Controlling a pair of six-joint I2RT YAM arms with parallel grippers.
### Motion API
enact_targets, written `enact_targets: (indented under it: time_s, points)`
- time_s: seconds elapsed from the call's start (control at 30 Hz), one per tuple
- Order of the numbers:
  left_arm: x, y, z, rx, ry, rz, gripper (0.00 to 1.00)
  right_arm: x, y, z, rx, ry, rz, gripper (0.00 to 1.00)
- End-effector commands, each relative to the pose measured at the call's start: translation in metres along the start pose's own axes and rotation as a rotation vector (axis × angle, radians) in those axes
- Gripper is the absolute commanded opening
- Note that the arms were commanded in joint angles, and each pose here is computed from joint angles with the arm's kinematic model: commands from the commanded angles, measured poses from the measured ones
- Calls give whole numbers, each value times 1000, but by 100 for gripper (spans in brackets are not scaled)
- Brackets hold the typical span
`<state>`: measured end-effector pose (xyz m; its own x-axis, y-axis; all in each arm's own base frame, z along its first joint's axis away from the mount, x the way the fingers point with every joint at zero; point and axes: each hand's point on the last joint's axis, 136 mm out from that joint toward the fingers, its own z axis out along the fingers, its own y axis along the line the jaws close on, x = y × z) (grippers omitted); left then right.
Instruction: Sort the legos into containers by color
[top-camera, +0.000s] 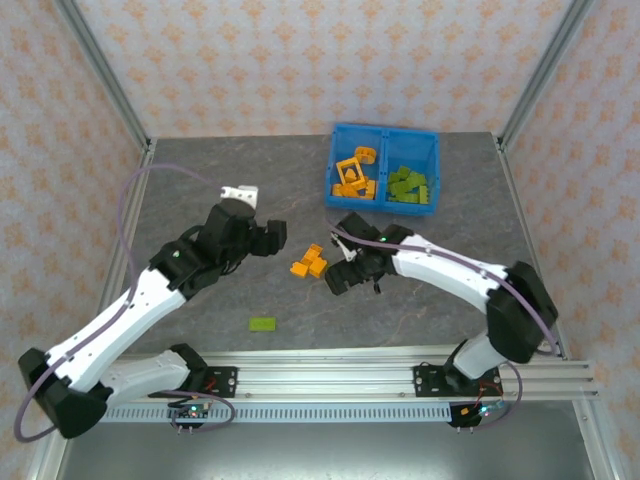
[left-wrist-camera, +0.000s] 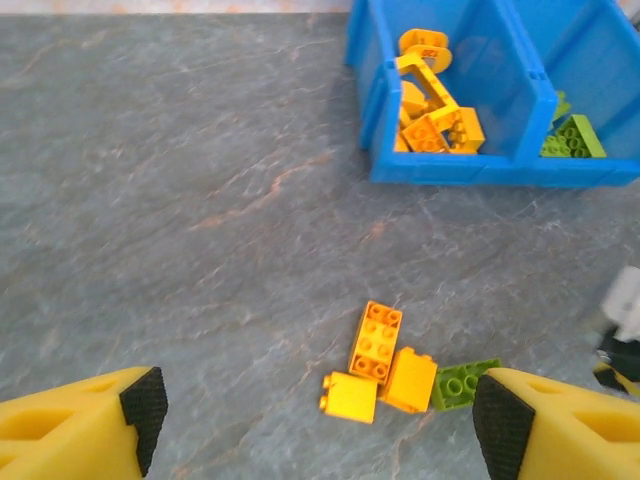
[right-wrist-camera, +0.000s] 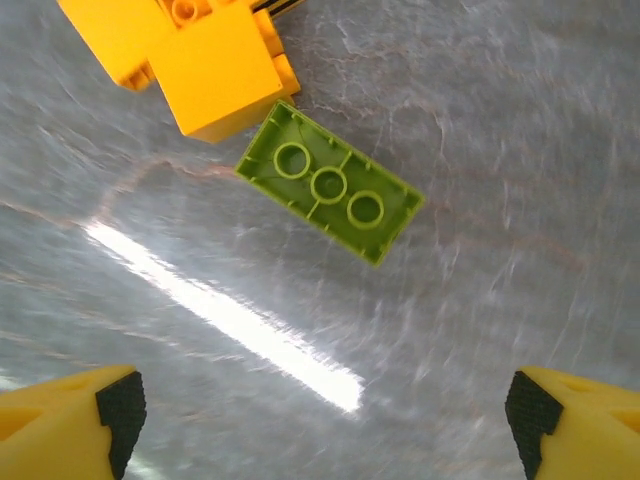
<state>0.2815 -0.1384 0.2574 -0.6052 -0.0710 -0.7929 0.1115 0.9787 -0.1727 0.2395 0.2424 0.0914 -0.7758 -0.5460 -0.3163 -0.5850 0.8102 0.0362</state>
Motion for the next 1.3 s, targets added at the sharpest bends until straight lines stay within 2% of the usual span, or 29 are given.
enact_targets:
  time_s: [0.0,0.03,0.07,0.23,0.53,0.8,0.93,1.07,1.27]
  points:
    - [2,24,-12,-71,-44,-72,93,-13,-8,7,67,-1,-343,93]
    - [3,25,-14,-71,-49,-76,99,-12,-6,14,54,14,-395,91]
    - [4,27,-15,-72,-51,-79,100,-14,-3,19,43,20,-421,90]
    - [10,34,-18,-100,-35,-78,100,-16,6,46,-12,75,-471,86]
    - [14,38,-21,-104,-43,-83,100,-24,-2,78,46,124,-461,82]
    - [15,39,-18,-111,-49,-88,100,-12,0,84,22,172,-437,45]
    - [14,36,-16,-102,-45,-86,100,-8,-2,76,29,178,-424,33]
    - [10,28,-16,-61,-55,-69,100,-14,3,56,14,109,-375,26]
    - [4,13,-14,16,-66,-25,100,-32,7,-7,-14,-177,-246,24]
